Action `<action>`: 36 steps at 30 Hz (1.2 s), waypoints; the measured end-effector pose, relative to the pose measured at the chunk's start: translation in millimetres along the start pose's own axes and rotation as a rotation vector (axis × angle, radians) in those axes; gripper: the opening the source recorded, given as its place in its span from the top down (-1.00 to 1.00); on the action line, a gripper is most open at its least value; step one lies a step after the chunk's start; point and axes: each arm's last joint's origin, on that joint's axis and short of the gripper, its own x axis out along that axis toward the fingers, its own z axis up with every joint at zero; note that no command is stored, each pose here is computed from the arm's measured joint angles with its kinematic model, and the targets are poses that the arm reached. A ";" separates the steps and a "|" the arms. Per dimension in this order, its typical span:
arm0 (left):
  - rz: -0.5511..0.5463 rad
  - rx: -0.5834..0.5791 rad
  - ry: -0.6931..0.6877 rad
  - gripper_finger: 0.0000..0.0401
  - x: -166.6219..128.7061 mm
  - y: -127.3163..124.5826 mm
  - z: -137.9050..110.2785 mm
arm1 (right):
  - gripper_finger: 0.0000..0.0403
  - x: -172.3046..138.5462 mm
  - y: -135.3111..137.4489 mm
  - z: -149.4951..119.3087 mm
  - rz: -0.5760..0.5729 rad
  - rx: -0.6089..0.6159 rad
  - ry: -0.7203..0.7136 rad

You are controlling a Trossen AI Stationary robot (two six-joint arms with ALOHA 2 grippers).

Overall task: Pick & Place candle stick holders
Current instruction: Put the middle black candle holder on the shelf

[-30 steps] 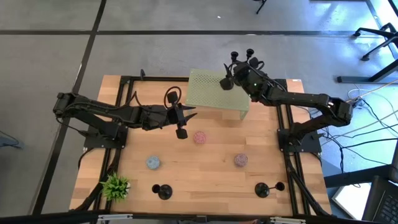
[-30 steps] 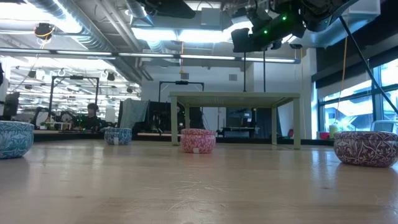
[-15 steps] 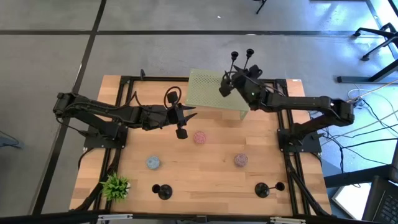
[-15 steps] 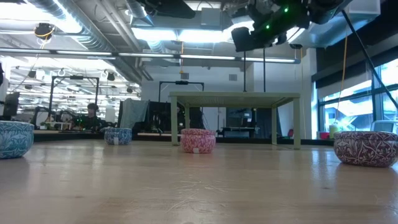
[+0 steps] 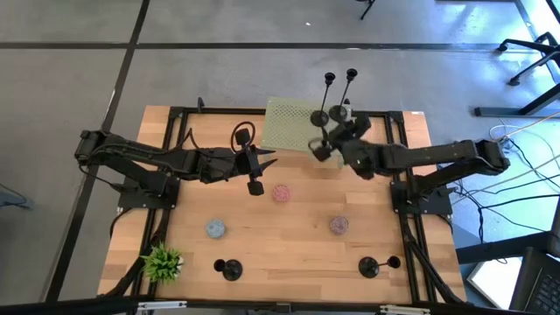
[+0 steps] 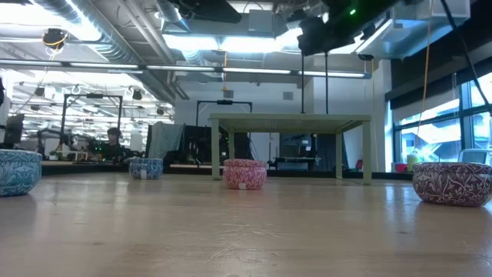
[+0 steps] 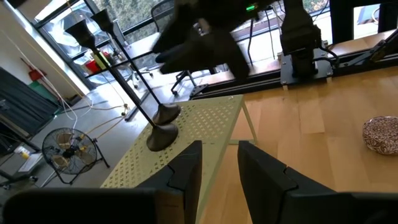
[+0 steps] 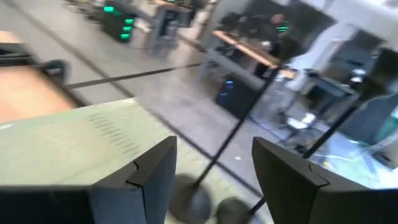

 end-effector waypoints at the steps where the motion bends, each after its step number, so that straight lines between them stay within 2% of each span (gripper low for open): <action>1: 0.000 0.000 0.000 0.50 0.0 -0.1 0.1 | -0.06 -7.0 0.5 -0.5 0.035 0.002 0.001; 8: 0.000 0.000 0.000 0.50 0.0 -0.1 0.0 | -0.06 -57.6 -12.6 -0.5 0.331 0.055 0.004; 12: 0.000 0.000 0.000 0.50 0.0 -0.1 0.0 | -0.05 -80.9 -29.1 -9.7 0.507 0.123 0.095; 15: 0.000 0.000 0.000 0.50 0.0 -0.1 0.0 | -0.01 -93.9 -40.8 -16.9 0.584 0.163 0.165; 21: 0.000 0.000 0.000 0.50 0.0 0.0 0.0 | 0.13 -105.2 -55.7 -22.1 0.588 0.151 0.171; 29: 0.000 -0.005 -0.008 0.50 0.0 0.2 0.9 | 0.42 -103.3 -51.2 -29.8 0.545 0.099 0.223; 33: -0.073 -0.007 -0.029 0.50 0.8 -0.4 1.1 | 0.63 -102.3 -47.5 -31.8 0.537 0.091 0.242; 36: -0.193 -0.060 -0.057 0.50 1.2 -2.3 1.7 | 0.71 -101.8 -45.4 -32.1 0.532 0.091 0.245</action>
